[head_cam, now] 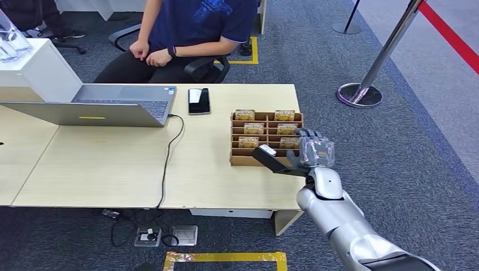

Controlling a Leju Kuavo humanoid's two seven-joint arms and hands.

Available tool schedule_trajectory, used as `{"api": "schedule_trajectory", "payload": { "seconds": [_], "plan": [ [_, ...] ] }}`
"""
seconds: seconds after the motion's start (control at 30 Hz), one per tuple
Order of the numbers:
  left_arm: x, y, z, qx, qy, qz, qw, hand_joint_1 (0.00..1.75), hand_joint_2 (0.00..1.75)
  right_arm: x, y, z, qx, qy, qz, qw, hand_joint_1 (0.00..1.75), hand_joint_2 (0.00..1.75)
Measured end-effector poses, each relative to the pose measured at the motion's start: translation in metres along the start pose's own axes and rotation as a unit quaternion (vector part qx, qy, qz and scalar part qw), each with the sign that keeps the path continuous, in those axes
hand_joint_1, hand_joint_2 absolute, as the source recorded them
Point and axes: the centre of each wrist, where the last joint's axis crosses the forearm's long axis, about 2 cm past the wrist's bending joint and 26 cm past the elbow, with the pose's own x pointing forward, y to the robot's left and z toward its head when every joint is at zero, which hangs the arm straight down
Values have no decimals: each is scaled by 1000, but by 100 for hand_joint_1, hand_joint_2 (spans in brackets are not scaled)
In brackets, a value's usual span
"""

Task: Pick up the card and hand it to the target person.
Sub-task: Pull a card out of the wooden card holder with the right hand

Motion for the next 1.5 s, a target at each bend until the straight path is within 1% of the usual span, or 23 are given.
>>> {"api": "schedule_trajectory", "payload": {
  "seconds": [0.03, 0.07, 0.13, 0.2, 0.3, 0.63, 0.67, 0.8, 1.23, 1.3, 1.37, 1.5],
  "plan": [
    [0, 0, 0, 0, 0, 0, 1000, 0, 0, 0, 0, 0, 0, 0, 2, 1000, 96, 175],
    [1, 0, 0, 0, -1, 0, 1000, 0, 0, 0, 0, 0, 0, 1, 3, 1000, 103, 175],
    [2, 0, 0, -1, -2, -1, 1000, 0, 0, 0, -1, -1, 0, 1, 6, 1000, 127, 175],
    [3, 1, 0, -2, -3, -1, 1000, 0, 0, 0, -2, -3, -2, 0, 8, 1000, 146, 175],
    [4, 1, 0, -4, -3, -1, 1000, 0, 0, 0, -3, -6, -1, 0, 10, 1000, 154, 175],
    [5, 2, 0, -4, -4, -1, 1000, 0, 0, 0, -3, -8, -1, 2, 11, 1000, 151, 175],
    [5, 2, 0, -4, -4, -1, 1000, 0, 0, 0, -3, -9, 0, 2, 11, 1000, 152, 175],
    [5, 2, 0, -4, -4, -1, 1000, 0, 0, 0, -3, -9, 2, 2, 9, 1000, 174, 175],
    [5, 2, 0, -2, -5, 0, 1000, 0, 0, -1, -5, -12, -13, 0, 0, 1000, 175, 175],
    [4, 2, 0, -2, -7, 1, 1000, 0, 0, 0, -9, -11, -29, -5, -11, 1000, 175, 175],
    [3, 1, 0, -1, -8, 3, 1000, 0, 0, 1, -20, -9, -58, -14, -29, 998, 175, 175],
    [-1, -2, 0, 1, -8, 5, 1000, 0, 0, 6, -54, -4, -139, -42, -66, 987, 175, 175]
  ]
}}
